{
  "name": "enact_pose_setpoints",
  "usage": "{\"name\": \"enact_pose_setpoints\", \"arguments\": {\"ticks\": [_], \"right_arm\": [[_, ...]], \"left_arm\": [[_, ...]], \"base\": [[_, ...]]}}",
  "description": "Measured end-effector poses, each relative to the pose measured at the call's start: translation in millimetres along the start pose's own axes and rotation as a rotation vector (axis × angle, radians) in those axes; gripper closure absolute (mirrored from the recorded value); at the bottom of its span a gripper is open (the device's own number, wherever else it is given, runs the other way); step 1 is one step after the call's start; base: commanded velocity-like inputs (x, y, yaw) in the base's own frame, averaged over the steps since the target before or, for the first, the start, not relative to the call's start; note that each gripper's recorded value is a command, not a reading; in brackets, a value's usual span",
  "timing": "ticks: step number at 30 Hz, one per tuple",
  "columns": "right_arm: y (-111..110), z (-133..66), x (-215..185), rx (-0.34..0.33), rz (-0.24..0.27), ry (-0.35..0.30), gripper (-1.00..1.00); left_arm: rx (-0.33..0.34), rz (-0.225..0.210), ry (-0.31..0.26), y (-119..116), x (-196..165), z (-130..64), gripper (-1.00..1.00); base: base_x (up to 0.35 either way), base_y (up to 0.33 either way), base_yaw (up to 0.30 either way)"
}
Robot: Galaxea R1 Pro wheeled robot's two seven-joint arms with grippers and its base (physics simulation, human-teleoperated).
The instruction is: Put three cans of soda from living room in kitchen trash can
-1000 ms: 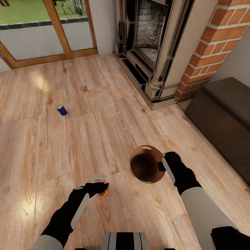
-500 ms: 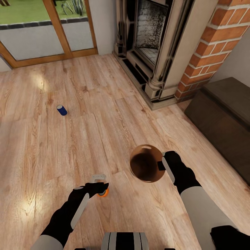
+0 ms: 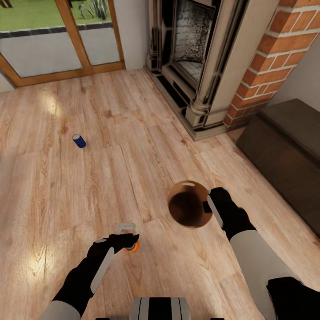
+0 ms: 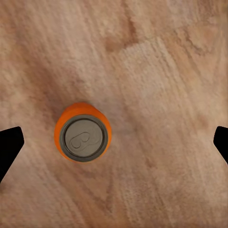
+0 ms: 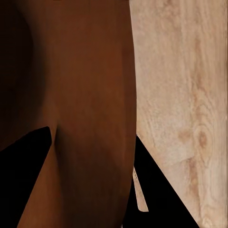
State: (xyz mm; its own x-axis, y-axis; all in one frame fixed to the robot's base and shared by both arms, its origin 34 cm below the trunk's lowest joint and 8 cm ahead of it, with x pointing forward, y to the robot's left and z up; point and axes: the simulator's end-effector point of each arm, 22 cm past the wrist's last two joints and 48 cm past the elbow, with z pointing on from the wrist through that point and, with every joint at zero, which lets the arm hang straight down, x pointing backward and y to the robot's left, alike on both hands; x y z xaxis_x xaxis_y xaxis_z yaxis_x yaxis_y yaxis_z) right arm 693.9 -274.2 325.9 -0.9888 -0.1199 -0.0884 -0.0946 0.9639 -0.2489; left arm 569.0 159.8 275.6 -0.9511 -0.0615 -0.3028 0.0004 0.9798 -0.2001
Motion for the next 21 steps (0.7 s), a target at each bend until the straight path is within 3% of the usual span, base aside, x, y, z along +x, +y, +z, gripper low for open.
{"name": "enact_pose_setpoints", "arguments": {"ticks": [9, 21], "right_arm": [[-13.5, -7.8, -36.2, 0.017, 0.003, -0.002, 1.0], [-38.0, -32.7, -97.0, 0.041, 0.014, -0.018, 1.0]], "left_arm": [[0.001, -0.001, 0.001, -0.1, 0.2, 0.1, -1.0], [0.001, -0.001, 0.001, -0.4, 0.3, 0.0, -1.0]], "base": [[0.0, 0.0, 0.0], [0.0, 0.0, 0.0]]}}
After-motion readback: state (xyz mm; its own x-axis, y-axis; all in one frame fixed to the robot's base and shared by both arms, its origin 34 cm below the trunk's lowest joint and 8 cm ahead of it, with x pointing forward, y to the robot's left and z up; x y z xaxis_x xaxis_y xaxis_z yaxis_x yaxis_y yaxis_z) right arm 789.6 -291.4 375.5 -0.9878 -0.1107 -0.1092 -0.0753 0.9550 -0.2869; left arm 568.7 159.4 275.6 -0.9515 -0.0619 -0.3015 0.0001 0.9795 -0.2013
